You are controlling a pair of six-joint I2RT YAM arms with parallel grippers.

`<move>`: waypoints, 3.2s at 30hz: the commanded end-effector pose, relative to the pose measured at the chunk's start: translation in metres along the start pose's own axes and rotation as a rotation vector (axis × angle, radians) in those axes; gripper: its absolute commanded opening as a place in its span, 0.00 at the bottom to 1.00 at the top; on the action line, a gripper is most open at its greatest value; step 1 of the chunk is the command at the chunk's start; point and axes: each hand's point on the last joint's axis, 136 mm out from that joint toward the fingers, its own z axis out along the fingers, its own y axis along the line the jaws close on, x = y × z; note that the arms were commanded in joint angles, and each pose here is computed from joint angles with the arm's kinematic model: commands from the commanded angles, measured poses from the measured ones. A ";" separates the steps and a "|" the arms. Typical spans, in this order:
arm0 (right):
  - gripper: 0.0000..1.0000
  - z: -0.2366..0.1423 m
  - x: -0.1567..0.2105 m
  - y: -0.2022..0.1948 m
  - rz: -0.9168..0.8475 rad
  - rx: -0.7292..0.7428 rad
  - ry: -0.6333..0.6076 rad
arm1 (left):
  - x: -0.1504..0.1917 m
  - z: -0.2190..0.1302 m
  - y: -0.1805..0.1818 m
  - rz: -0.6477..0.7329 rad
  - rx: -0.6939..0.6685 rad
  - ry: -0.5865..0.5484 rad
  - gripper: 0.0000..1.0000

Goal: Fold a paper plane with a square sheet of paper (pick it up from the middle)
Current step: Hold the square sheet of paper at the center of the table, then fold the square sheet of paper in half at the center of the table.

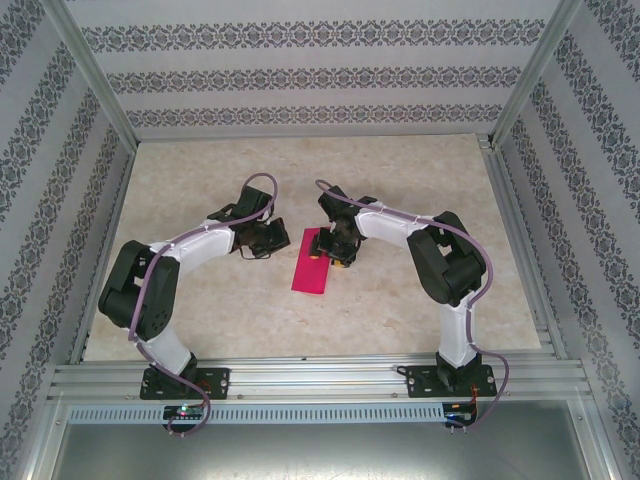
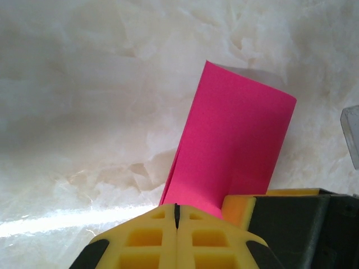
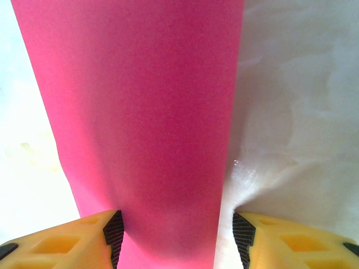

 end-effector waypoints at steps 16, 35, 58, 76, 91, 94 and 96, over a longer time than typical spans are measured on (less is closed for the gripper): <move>0.59 0.027 0.017 -0.054 0.061 0.201 0.071 | 0.023 0.045 -0.022 0.042 0.102 0.210 0.00; 0.60 0.028 0.018 -0.048 0.062 0.182 0.067 | 0.040 0.068 0.008 0.031 0.002 0.257 0.00; 0.02 -0.056 -0.005 0.066 -0.032 -0.534 -0.137 | 0.043 0.067 0.020 0.058 -0.049 0.262 0.00; 0.02 -0.011 0.011 0.024 -0.026 -0.431 -0.051 | 0.045 0.068 0.022 0.057 -0.062 0.278 0.00; 0.04 0.021 0.025 -0.022 -0.018 -0.315 -0.033 | 0.047 0.071 0.025 0.053 -0.066 0.289 0.00; 0.04 0.027 0.028 -0.034 -0.005 -0.264 -0.037 | 0.048 0.072 0.025 0.051 -0.065 0.292 0.00; 0.04 0.024 0.028 -0.033 -0.024 -0.254 -0.053 | 0.048 0.072 0.025 0.050 -0.063 0.292 0.00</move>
